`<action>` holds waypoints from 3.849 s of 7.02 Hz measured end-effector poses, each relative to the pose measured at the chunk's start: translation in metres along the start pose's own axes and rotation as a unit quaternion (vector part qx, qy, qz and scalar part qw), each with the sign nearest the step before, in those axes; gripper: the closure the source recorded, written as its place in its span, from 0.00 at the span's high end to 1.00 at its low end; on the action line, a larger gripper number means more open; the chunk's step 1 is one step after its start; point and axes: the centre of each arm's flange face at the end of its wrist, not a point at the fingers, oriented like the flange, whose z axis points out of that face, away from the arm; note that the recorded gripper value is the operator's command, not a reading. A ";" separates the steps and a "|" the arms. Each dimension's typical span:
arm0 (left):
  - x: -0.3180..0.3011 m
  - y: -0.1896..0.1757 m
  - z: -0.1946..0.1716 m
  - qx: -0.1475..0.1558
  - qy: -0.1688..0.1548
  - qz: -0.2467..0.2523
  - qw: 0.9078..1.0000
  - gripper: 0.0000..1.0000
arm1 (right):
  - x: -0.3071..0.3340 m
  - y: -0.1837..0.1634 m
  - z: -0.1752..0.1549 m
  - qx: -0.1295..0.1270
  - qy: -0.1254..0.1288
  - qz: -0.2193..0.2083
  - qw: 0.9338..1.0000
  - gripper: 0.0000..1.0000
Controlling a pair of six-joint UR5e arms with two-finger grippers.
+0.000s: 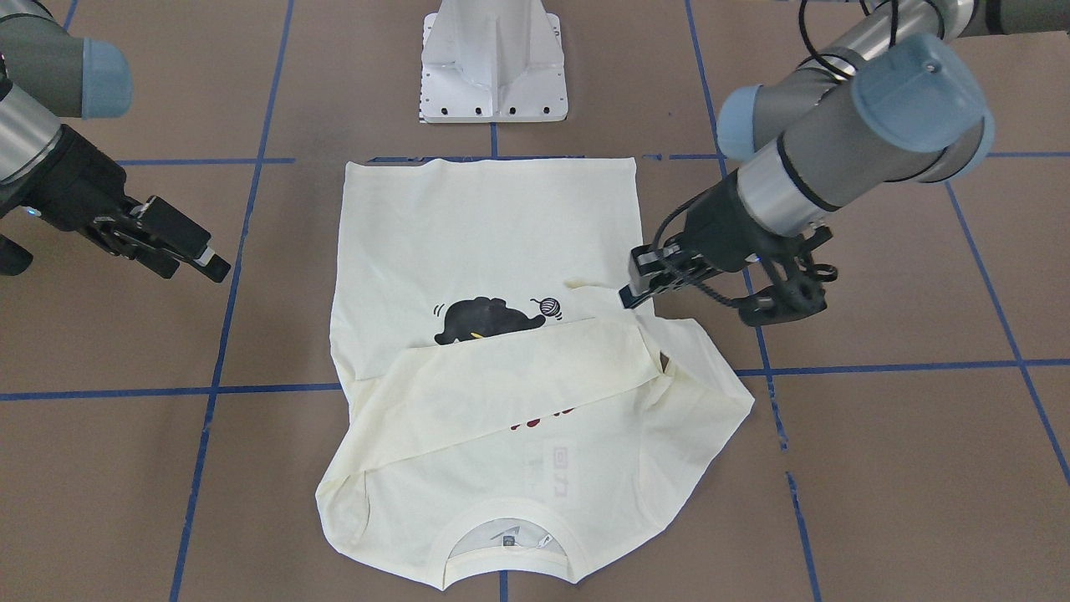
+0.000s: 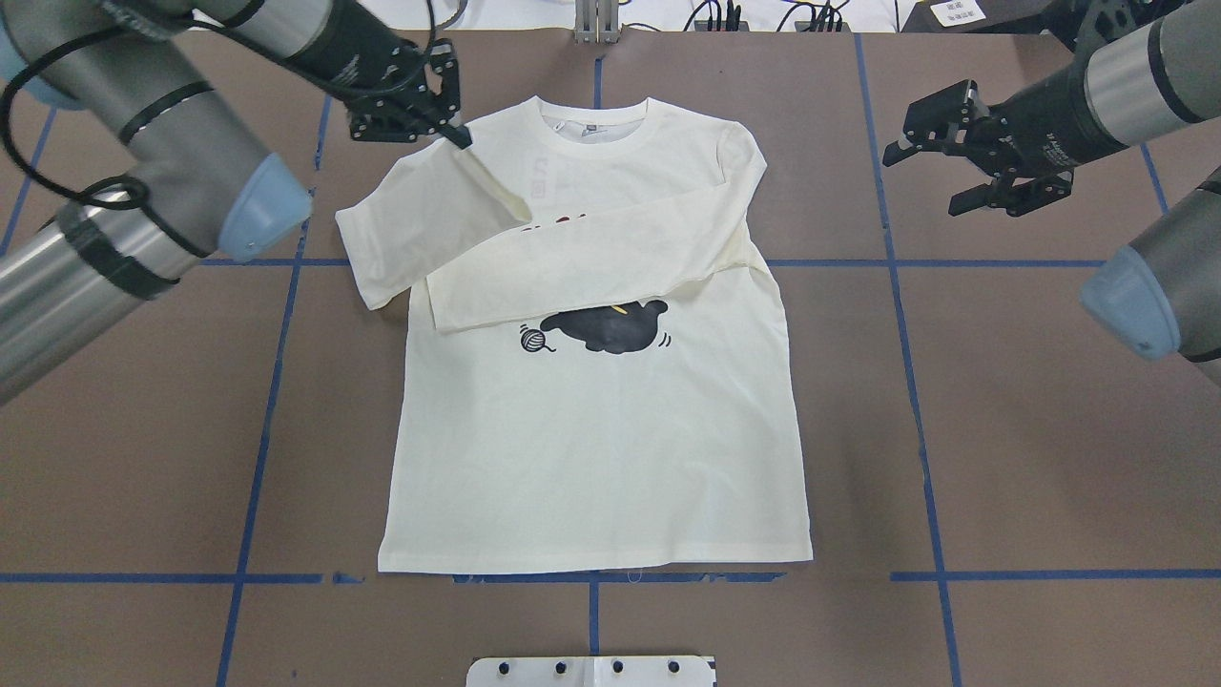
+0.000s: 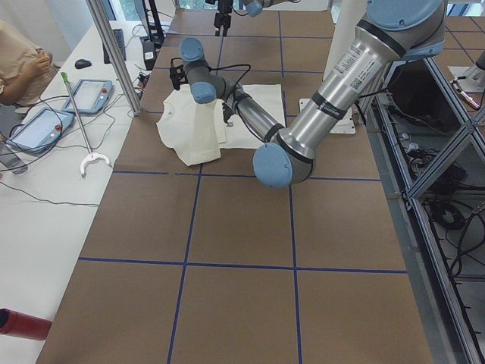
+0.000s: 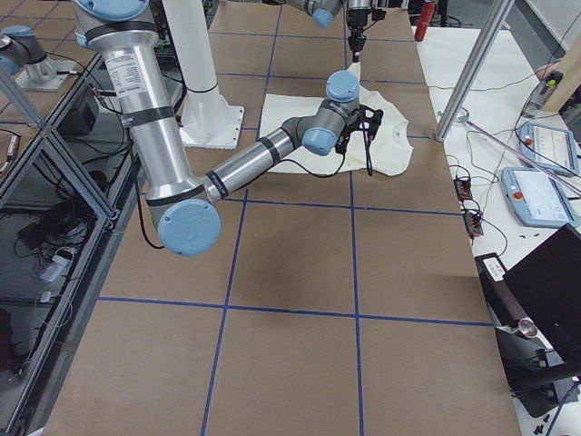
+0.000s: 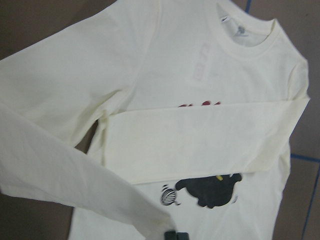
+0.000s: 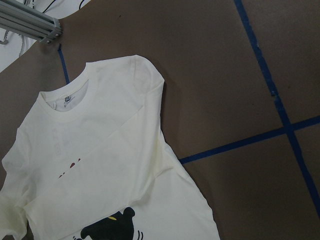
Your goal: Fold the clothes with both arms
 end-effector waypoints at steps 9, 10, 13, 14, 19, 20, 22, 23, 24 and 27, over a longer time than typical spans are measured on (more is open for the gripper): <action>0.144 0.108 0.228 0.129 0.089 0.001 0.988 0.46 | 0.027 -0.001 -0.020 -0.007 -0.001 0.003 1.000 1.00; 0.149 0.116 0.216 0.123 0.102 -0.018 0.987 0.46 | 0.028 -0.001 -0.020 -0.006 -0.001 0.003 1.000 1.00; 0.124 0.131 0.159 0.083 0.086 -0.038 0.992 0.46 | 0.017 0.010 -0.004 -0.007 0.002 0.006 1.000 1.00; 0.090 0.123 0.140 0.076 0.078 -0.034 0.993 0.46 | 0.005 0.029 0.023 -0.005 0.011 0.010 1.000 0.99; -0.066 0.106 0.061 0.085 0.049 0.042 0.994 0.46 | -0.019 0.257 0.174 0.040 0.049 0.078 0.995 0.98; -0.073 0.106 0.060 0.086 0.047 0.043 0.994 0.47 | -0.012 0.292 0.185 0.054 0.058 0.110 0.991 1.00; -0.079 0.104 0.062 0.086 0.044 0.043 0.994 0.47 | 0.010 0.328 0.197 0.076 0.080 0.123 0.986 0.95; -0.082 0.104 0.065 0.086 0.041 0.042 0.995 0.49 | 0.019 0.337 0.198 0.084 0.099 0.123 0.984 0.89; -0.083 0.104 0.067 0.085 0.039 0.041 0.995 0.49 | 0.023 0.348 0.196 0.088 0.125 0.122 0.981 0.84; -0.083 0.104 0.069 0.084 0.038 0.040 0.995 0.50 | 0.037 0.372 0.199 0.100 0.181 0.108 0.972 0.73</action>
